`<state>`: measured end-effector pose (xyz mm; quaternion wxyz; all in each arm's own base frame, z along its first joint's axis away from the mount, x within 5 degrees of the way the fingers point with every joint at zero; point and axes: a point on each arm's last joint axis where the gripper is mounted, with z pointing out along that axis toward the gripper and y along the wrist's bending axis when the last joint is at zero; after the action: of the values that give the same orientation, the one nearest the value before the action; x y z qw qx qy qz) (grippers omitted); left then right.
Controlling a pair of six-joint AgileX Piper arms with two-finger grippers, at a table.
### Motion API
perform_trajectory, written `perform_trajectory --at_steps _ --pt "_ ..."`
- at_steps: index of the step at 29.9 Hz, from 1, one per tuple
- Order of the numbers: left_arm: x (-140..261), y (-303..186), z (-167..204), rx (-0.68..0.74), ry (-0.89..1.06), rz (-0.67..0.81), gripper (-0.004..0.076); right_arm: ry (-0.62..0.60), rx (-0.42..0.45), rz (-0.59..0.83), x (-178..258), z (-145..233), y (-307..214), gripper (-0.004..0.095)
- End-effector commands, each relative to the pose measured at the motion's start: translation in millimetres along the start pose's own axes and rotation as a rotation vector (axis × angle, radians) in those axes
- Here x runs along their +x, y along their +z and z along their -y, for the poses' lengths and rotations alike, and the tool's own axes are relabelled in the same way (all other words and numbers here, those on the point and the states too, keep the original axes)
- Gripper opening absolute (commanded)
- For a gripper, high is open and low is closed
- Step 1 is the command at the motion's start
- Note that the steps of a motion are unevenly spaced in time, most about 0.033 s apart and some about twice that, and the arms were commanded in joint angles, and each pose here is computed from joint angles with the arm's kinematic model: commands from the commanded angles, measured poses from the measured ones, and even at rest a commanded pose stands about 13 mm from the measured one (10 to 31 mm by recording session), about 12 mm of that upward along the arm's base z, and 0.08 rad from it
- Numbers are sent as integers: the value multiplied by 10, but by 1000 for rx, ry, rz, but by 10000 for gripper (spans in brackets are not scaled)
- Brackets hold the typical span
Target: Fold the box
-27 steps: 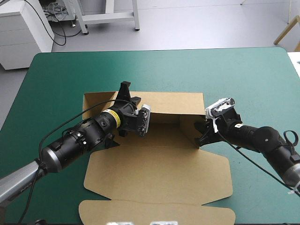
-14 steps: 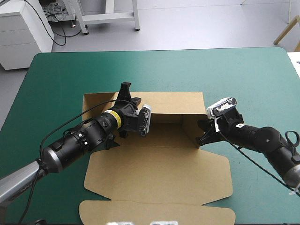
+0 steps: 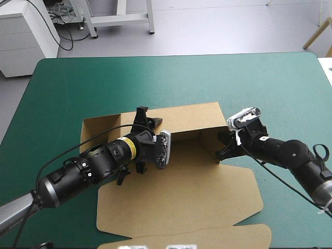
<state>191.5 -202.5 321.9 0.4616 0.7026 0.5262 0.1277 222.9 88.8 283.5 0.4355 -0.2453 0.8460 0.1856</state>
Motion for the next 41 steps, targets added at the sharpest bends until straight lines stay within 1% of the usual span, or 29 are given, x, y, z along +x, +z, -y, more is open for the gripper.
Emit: perform_trajectory --at_steps 1,12,17,19,22,26,29,30,31,34,37,41 --pt "-114 -263 -122 -77 -28 83 508 32 -34 51 -123 -58 -74 -18" --pt "-201 -813 -83 -91 -38 151 507 26 -7 63 -133 -34 -74 -19" --pt "-280 -986 -49 -92 -45 228 497 23 -6 62 -132 -33 -74 -19" --pt "-325 -1024 -55 -69 -72 249 444 23 -4 63 -133 -31 -74 -19" --pt "-394 -1076 -126 -37 -125 264 333 23 0 66 -136 -28 -74 -19" --pt "-473 -1134 -275 7 -157 235 211 23 14 74 -143 -15 -74 -19" --pt "-520 -1160 -397 46 -162 174 85 24 22 79 -148 -7 -75 -19" --pt "-533 -1154 -420 64 -156 152 20 24 23 80 -148 -7 -75 -19" --pt "-548 -1158 -450 68 -158 145 -11 24 23 80 -148 -7 -75 -19" --pt "-589 -1141 -514 72 -159 132 13 24 24 81 -149 -5 -75 -19" --pt "-558 -1119 -618 51 -201 116 14 24 30 84 -152 0 -75 -19" --pt "-350 -1101 -814 -13 -361 50 14 21 36 86 -154 6 -76 -19"
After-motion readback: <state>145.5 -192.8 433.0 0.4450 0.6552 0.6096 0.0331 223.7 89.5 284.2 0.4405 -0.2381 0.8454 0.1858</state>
